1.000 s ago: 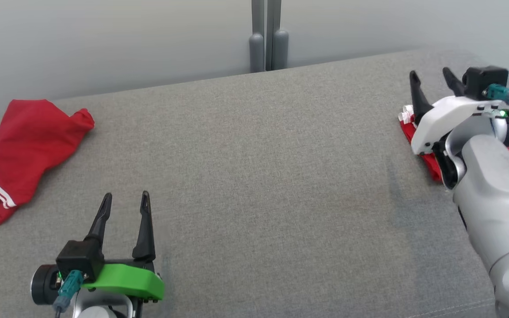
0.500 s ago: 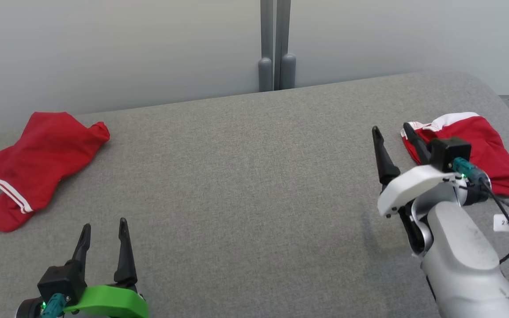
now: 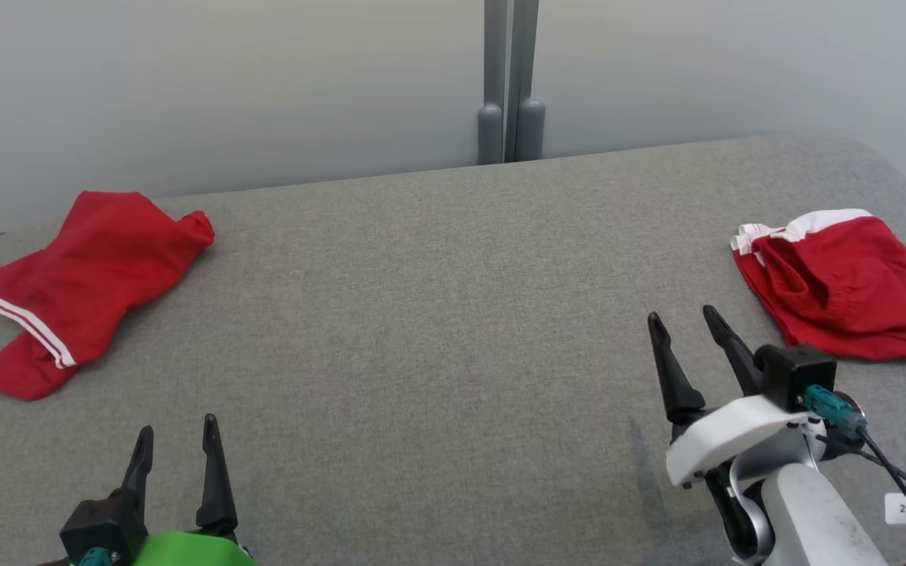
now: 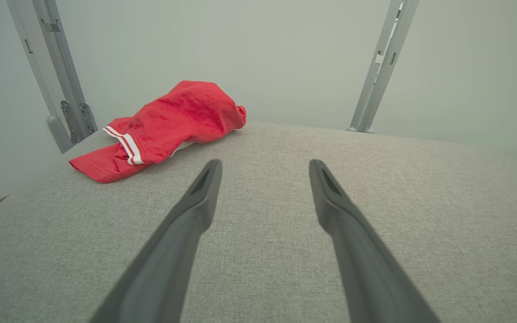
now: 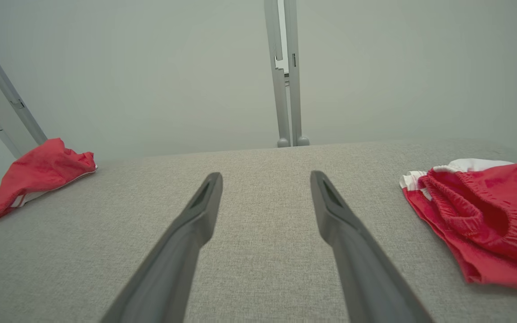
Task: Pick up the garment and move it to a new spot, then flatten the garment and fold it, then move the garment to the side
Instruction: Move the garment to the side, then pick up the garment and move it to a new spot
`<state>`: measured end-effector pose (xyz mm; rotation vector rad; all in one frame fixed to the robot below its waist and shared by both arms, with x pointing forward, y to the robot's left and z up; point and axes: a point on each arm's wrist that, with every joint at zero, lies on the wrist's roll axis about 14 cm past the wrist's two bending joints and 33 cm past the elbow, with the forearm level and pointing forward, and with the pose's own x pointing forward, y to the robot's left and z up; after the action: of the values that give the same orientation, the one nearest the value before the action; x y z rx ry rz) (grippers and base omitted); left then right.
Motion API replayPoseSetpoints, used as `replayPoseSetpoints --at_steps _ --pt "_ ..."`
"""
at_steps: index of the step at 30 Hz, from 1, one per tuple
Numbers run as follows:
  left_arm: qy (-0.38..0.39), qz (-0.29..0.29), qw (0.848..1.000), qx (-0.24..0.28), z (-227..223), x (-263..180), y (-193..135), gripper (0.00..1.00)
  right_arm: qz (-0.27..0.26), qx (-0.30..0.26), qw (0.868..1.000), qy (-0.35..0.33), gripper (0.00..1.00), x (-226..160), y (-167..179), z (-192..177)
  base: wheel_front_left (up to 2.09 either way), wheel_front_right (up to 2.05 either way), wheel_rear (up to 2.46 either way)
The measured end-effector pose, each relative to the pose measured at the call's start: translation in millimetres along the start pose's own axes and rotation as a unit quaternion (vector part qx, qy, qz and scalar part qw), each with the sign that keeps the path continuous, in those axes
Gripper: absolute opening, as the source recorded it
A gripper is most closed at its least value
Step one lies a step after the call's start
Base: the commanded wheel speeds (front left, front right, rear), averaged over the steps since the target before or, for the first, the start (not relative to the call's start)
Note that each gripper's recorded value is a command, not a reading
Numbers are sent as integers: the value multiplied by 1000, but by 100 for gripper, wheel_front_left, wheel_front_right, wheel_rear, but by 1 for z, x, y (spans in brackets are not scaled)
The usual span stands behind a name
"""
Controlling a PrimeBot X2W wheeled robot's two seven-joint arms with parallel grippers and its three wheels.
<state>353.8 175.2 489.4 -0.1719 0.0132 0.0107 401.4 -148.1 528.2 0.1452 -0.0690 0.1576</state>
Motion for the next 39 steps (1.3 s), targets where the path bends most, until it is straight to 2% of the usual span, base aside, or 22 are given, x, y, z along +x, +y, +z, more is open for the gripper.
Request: replayPoseSetpoints --at_steps 15,39 --pt "0 15 1000 3 -1 -7 8 100 4 23 1000 3 100 -25 8 -4 0 0 0" --pt "-1 13 1000 7 -1 -12 7 100 10 17 1000 9 100 -25 12 -4 0 0 0"
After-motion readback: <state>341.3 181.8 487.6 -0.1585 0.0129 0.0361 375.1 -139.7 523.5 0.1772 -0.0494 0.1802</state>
